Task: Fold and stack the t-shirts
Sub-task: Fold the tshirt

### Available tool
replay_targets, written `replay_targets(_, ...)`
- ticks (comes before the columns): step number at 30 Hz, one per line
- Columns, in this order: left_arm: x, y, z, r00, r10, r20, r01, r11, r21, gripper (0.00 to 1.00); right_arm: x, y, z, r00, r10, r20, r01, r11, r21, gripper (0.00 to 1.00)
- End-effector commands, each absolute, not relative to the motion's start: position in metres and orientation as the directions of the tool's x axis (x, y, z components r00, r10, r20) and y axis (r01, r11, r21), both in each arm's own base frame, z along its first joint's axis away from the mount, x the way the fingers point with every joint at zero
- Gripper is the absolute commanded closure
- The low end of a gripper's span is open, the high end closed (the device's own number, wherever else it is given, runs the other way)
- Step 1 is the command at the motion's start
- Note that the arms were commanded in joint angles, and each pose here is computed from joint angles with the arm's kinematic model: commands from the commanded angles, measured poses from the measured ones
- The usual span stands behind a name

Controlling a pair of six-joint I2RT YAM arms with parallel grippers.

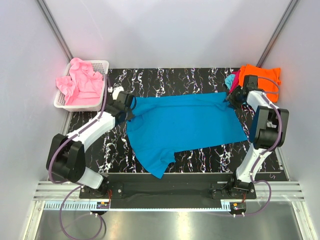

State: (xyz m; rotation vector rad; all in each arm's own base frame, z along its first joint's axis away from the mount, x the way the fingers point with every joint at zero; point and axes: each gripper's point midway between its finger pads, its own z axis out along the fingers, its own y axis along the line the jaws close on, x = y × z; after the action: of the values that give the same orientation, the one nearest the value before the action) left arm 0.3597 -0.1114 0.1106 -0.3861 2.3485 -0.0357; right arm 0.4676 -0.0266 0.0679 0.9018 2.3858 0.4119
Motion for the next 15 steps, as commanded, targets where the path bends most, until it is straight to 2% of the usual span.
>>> replay_targets(1,0.347,-0.086,0.123,-0.574,-0.407,-0.711,-0.441,0.885,-0.151,0.77,0.463,-0.036,0.102,-0.571,0.676,-0.466,0.511,0.737,0.443,0.52)
replay_targets(4,0.340,-0.082,0.120,-0.549,-0.441,-0.710,-0.477,0.863,-0.167,0.68,0.461,-0.036,0.108,-0.564,0.676,-0.475,0.507,0.737,0.447,0.46)
replay_targets(9,0.344,-0.093,0.115,-0.575,-0.445,-0.687,-0.454,0.872,-0.185,0.65,0.460,-0.029,0.112,-0.578,0.671,-0.464,0.482,0.739,0.470,0.44)
replay_targets(12,0.355,-0.134,0.104,-0.682,-0.376,-0.628,-0.274,0.926,-0.258,0.65,0.459,-0.020,0.108,-0.612,0.652,-0.448,0.449,0.753,0.481,0.45)
replay_targets(15,0.368,-0.168,0.111,-0.719,-0.347,-0.602,-0.145,0.922,-0.359,0.65,0.458,-0.006,0.097,-0.656,0.621,-0.430,0.417,0.772,0.479,0.46)
